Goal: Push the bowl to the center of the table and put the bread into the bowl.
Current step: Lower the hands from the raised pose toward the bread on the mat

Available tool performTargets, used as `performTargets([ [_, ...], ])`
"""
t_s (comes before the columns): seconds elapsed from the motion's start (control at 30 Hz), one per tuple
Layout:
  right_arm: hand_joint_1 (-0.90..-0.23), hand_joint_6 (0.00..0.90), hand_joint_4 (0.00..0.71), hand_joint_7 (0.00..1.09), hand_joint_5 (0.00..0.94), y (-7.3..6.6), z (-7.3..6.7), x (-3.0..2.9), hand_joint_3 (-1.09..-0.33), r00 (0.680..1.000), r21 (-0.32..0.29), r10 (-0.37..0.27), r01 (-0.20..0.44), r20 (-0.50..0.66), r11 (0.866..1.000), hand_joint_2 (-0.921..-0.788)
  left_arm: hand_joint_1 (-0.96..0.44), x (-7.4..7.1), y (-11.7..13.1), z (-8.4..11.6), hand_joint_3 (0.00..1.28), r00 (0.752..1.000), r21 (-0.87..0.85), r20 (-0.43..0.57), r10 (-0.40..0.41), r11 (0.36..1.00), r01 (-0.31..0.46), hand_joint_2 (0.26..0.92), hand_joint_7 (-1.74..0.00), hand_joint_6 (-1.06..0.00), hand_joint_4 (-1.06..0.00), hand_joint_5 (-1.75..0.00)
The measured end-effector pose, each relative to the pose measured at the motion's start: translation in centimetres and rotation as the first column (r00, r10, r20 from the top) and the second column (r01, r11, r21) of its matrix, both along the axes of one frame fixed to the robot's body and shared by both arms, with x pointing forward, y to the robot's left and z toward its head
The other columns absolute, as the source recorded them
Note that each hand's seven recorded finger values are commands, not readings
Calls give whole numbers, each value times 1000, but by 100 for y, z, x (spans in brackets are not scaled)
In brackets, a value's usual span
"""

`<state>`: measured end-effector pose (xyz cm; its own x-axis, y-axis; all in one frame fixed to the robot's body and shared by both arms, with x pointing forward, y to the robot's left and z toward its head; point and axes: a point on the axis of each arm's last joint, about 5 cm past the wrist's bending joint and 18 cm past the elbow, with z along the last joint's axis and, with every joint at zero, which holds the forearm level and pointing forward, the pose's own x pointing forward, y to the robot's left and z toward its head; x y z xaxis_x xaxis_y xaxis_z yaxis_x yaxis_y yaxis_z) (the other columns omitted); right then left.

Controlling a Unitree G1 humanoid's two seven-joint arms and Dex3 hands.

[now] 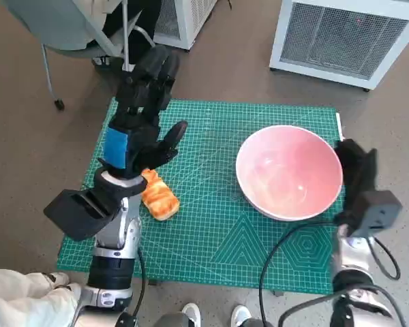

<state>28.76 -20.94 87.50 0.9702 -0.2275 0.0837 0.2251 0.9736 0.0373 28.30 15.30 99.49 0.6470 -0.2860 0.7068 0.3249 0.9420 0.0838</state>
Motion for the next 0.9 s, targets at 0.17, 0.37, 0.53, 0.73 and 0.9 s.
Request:
performTargets([
  [0.17, -568, 314, 320, 129, 6, 80, 23, 52, -861, 1000, 33, 26, -25, -17, 999, -921, -379, -4, 37, -3, 416, 1000, 7, 9, 11, 1000, -11, 921, -561, 1, -202, -20],
  [0.37, -566, 313, 321, 128, 5, 179, 57, 111, -830, 998, 92, 55, -53, -24, 994, -921, -394, -17, 93, -19, 412, 1000, 18, 8, 28, 999, -28, 921, -557, 1, -202, -18],
  [0.53, -556, 324, 320, 137, 3, 264, 99, 162, -830, 997, 120, 74, -71, -20, 990, -921, -401, -26, 133, -31, 409, 999, 20, 7, 43, 999, -43, 921, -556, 0, -202, -16],
  [0.73, -547, 325, 320, 144, 3, 397, 182, 241, -837, 994, 139, 109, -107, -7, 984, -921, -404, -36, 167, -33, 405, 998, 19, 15, 59, 998, -59, 921, -554, -3, -204, -16],
  [0.9, -548, 321, 322, 154, 3, 499, 238, 289, -859, 991, 138, 136, -135, -1, 981, -921, -397, -61, 191, -70, 403, 997, 20, 7, 73, 997, -73, 921, -548, -4, -206, -15],
])
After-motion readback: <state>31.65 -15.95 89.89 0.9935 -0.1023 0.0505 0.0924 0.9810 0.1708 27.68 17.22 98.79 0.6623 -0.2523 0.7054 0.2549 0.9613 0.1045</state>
